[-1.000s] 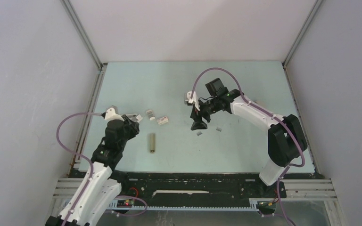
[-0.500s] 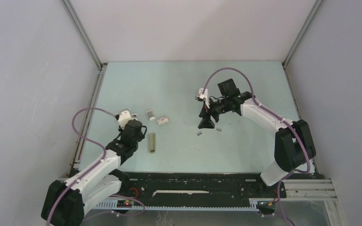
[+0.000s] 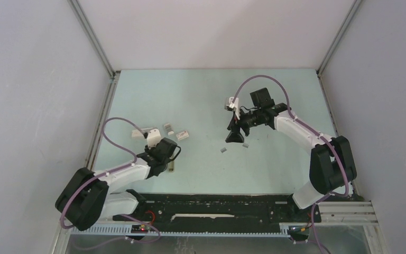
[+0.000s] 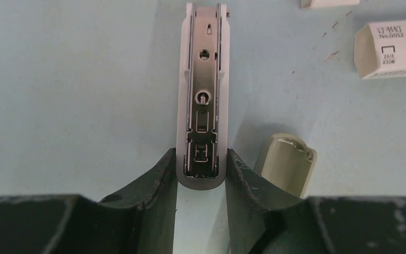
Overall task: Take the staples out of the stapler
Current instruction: Place the stapler at the center of the board.
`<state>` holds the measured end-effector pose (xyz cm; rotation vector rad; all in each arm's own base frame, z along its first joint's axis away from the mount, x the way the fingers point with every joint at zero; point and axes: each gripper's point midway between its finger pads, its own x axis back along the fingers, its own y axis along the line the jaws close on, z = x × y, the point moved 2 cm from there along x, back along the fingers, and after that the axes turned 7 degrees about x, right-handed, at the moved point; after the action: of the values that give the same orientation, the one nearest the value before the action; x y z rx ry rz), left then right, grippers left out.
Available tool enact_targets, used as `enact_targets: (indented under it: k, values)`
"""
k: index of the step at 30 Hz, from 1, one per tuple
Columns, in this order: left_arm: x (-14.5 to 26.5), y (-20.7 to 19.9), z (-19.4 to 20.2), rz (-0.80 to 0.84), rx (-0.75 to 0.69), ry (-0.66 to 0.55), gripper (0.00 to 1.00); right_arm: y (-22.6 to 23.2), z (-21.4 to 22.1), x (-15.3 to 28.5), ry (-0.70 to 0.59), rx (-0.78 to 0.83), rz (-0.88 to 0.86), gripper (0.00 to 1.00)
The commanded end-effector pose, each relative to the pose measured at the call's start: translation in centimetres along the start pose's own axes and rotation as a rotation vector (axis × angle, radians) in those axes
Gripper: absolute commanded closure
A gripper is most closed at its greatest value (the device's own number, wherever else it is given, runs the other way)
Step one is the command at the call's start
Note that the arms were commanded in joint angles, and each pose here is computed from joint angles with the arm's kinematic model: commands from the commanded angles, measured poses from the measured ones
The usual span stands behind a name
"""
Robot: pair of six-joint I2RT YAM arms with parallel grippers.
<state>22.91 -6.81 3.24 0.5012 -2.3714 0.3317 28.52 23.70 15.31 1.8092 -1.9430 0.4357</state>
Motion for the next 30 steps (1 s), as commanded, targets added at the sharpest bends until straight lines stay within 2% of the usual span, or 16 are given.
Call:
enact_targets:
  k: [1,5,7,9,17,19,22,25,30]
  values:
    - [0.3,-1.2,-0.5,-0.017,0.053,0.007,0.78,-0.3,-1.3,1.3,-0.049,0.024,0.030,0.26]
    - [0.4,-1.0,-0.2,-0.055,0.038,0.047,0.44,-0.5,-1.3,1.5,-0.052,0.019,0.038,0.26]
    - [0.7,-0.7,-0.2,-0.070,0.042,0.057,0.33,-0.5,-1.3,1.6,-0.053,0.018,0.041,0.26]
    - [1.2,-0.7,-0.5,-0.065,0.055,0.055,0.30,-0.5,-1.3,1.8,-0.054,0.018,0.044,0.26]
    - [4.7,-0.8,-3.5,0.044,0.105,0.013,0.27,-0.2,-1.5,1.8,-0.062,0.015,0.028,0.26]
    - [5.8,-1.8,-4.3,0.153,0.089,0.006,0.23,0.1,-1.6,1.8,-0.068,0.010,0.016,0.26]
    - [7.7,-4.6,-5.0,0.403,0.032,0.007,0.02,0.7,-1.9,1.7,-0.090,-0.005,-0.019,0.26]
    - [8.8,-6.1,-5.4,0.581,0.030,0.044,0.00,1.9,-2.2,1.6,-0.126,-0.027,-0.087,0.25]
    - [8.8,-6.6,-5.3,0.691,-0.002,0.144,0.00,3.3,-2.5,1.3,-0.148,-0.034,-0.157,0.25]
